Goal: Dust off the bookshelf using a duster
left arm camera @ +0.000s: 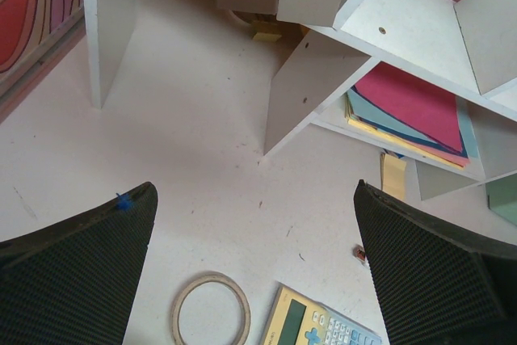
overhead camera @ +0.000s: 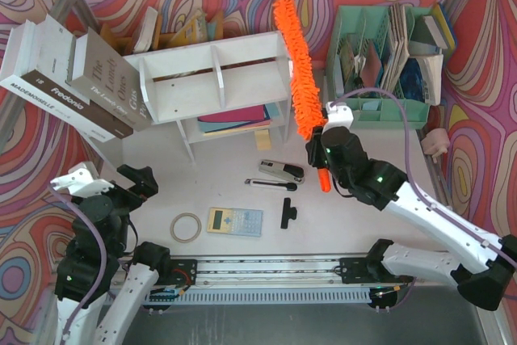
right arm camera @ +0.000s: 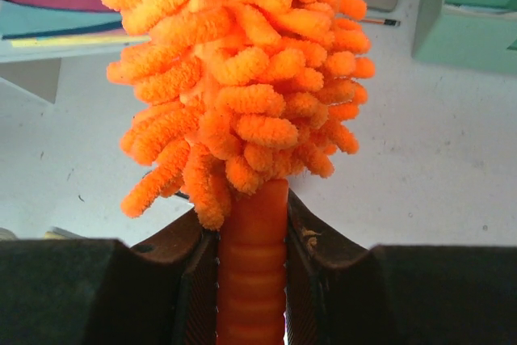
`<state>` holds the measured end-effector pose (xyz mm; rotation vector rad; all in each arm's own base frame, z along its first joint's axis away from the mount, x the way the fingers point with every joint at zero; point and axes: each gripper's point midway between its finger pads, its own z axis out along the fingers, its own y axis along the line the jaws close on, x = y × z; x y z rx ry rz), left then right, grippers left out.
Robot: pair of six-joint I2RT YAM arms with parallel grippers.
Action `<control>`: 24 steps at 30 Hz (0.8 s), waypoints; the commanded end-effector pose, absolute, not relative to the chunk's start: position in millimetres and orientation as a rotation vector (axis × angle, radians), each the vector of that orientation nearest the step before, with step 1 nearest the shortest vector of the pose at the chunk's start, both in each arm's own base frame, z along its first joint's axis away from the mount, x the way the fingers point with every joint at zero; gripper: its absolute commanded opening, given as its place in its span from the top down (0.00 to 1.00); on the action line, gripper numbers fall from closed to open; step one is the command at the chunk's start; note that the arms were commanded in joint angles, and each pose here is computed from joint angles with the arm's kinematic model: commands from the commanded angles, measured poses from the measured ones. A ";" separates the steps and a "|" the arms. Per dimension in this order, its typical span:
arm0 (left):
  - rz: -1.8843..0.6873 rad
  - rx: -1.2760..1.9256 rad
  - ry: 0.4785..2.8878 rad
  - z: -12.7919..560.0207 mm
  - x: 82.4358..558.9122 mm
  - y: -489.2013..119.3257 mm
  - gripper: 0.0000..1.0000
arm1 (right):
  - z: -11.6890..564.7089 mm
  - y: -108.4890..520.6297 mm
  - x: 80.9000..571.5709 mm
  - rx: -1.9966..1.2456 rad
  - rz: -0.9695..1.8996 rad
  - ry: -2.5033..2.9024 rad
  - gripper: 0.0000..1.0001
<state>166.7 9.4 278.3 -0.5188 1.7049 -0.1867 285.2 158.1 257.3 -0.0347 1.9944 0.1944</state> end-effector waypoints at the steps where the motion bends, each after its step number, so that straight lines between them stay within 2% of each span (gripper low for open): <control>1: -0.163 -0.523 1.726 272.4 167.9 11.0 0.02 | 226.4 175.4 282.8 -0.055 0.258 2.062 1.00; 7: -0.164 -0.523 1.724 272.9 168.1 10.9 0.02 | 175.5 184.6 276.1 -0.043 0.293 2.151 1.00; 11: -0.163 -0.521 1.723 273.0 168.6 10.9 0.02 | 169.9 182.9 276.6 -0.041 0.276 2.163 1.00; 20: -0.161 -0.520 1.726 272.9 169.1 10.7 0.01 | 266.2 165.0 285.5 -0.039 0.235 1.974 1.00; 24: -0.161 -0.522 1.725 272.7 169.1 10.9 0.02 | 282.4 158.6 282.9 -0.013 0.243 1.938 1.00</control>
